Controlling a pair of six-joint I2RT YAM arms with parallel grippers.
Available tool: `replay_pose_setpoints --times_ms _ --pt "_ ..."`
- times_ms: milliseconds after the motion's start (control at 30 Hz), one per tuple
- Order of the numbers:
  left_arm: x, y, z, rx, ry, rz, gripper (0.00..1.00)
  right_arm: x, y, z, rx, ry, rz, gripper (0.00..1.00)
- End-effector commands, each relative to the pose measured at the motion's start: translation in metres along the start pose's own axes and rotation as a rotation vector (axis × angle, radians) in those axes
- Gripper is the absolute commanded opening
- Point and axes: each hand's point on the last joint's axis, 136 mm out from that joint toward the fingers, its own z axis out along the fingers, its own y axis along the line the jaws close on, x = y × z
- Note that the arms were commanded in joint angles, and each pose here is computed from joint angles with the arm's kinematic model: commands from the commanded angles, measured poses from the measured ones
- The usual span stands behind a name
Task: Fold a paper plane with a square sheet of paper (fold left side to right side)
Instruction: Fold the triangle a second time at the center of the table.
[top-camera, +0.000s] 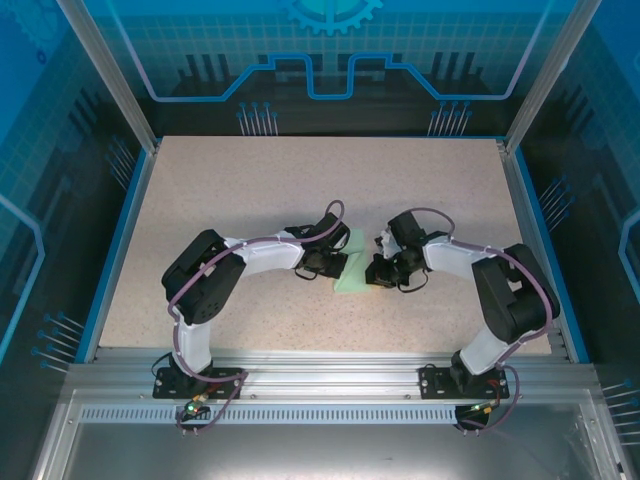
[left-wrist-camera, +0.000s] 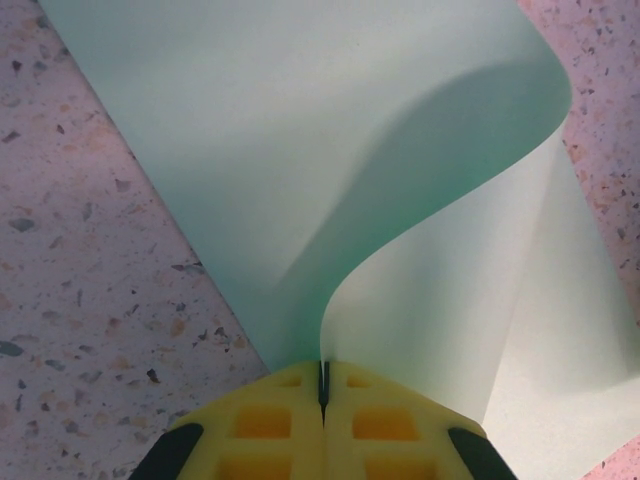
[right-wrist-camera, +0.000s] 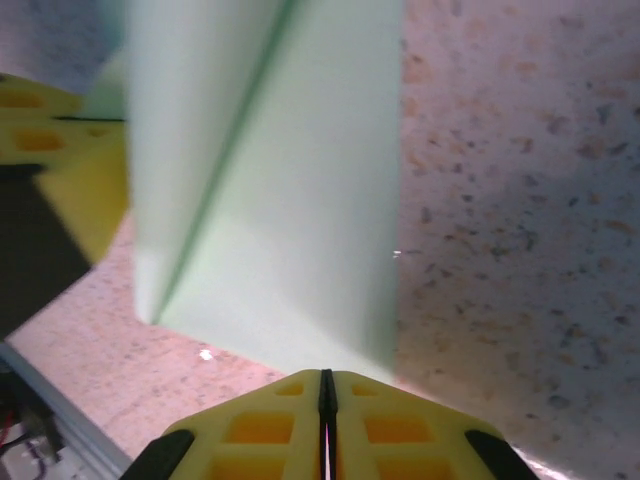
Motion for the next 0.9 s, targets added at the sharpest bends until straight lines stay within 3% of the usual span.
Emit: replay_pose_setpoints --times_ms 0,300,867 --pt "0.01 0.007 0.012 -0.016 0.047 -0.001 0.0 -0.024 0.029 -0.01 -0.118 -0.048 0.027 0.1" --pt "0.009 0.006 0.012 -0.01 0.046 0.0 0.0 -0.069 0.051 0.004 -0.197 -0.112 0.094 0.08" --pt "0.008 0.004 0.012 -0.01 0.049 0.005 0.0 -0.06 0.03 0.036 -0.071 -0.027 0.089 0.08"
